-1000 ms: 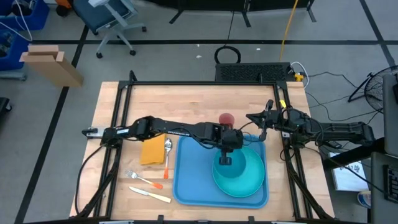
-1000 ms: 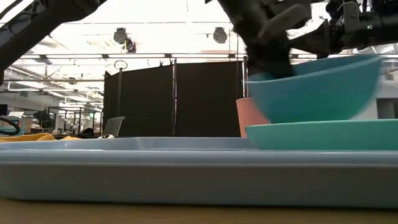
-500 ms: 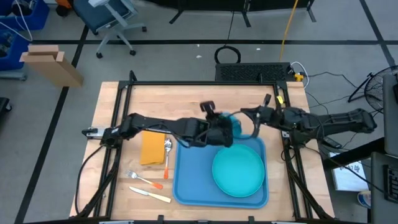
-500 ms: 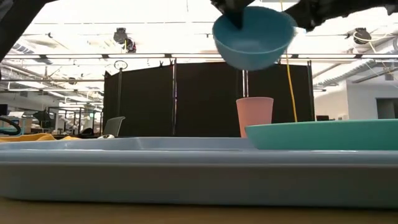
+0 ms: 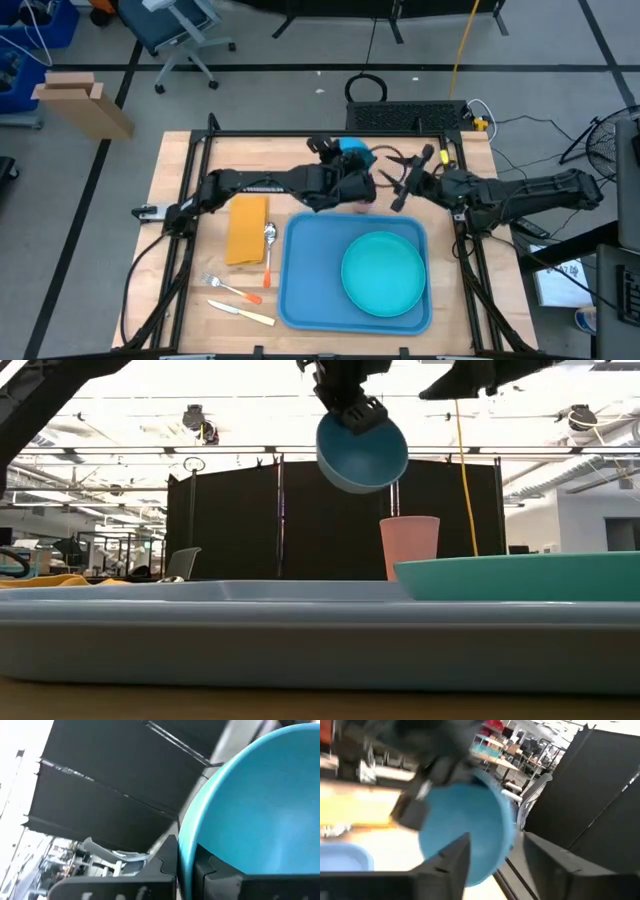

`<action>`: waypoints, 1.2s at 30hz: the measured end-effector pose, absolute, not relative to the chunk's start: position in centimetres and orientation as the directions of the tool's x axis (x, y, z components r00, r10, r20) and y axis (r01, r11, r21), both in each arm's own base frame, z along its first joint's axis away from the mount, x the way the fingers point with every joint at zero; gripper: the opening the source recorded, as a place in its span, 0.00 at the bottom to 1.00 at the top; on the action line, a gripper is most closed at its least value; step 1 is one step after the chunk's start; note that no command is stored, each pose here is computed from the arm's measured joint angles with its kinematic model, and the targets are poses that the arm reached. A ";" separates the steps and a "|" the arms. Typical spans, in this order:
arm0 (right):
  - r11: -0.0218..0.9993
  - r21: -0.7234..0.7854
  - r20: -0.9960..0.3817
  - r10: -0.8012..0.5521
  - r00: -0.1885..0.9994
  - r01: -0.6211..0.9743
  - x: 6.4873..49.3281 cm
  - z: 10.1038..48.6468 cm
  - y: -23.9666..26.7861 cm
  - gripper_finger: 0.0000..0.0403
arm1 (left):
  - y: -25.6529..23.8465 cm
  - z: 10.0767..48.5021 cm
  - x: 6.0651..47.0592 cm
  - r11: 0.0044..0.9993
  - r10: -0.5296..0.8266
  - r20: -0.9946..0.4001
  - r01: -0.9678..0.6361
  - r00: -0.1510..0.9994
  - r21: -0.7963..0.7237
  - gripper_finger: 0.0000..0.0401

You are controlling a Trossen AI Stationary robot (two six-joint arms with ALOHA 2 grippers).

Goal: Set up tray
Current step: Put the light blue bowl on the light green plate

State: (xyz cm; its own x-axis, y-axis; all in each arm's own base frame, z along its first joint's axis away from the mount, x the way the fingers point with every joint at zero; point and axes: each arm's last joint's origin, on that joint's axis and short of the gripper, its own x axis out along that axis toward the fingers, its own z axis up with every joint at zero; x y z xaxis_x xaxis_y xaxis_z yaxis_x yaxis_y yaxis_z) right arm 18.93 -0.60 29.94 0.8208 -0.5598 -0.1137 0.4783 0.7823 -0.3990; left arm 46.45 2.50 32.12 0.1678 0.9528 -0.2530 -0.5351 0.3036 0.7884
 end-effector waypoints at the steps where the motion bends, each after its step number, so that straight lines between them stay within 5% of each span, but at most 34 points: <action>1: 0.777 -0.420 -0.122 -0.560 0.819 0.469 19.3 29.7 -0.6 0.51 | 2.8 32.2 46.6 0.299 0.954 -0.249 -0.544 0.166 0.784 0.02; 9: 0.604 -0.487 -0.096 -0.755 0.649 0.631 21.1 28.7 -1.7 0.75 | 3.4 33.1 47.8 0.316 0.948 -0.229 -0.570 0.220 0.759 0.02; 14: 0.565 -0.485 -0.105 -0.795 0.597 0.668 21.3 28.4 -2.5 0.75 | 2.6 33.2 48.0 0.353 0.933 -0.244 -0.549 0.263 0.757 0.02; 20: 0.642 -0.428 -0.131 -0.741 0.659 0.636 21.6 28.1 -3.2 0.69 | 1.1 33.2 48.2 0.397 0.912 -0.263 -0.518 0.315 0.758 0.02; 28: 0.712 -0.388 -0.162 -0.678 0.717 0.585 21.7 27.8 -3.4 0.52 | 0.3 33.2 48.2 0.398 0.909 -0.260 -0.493 0.325 0.774 0.02; 36: 0.690 -0.362 -0.137 -0.705 0.696 0.627 21.7 28.2 -3.5 0.05 | 0.3 33.2 48.2 0.394 0.912 -0.254 -0.512 0.322 0.763 0.02</action>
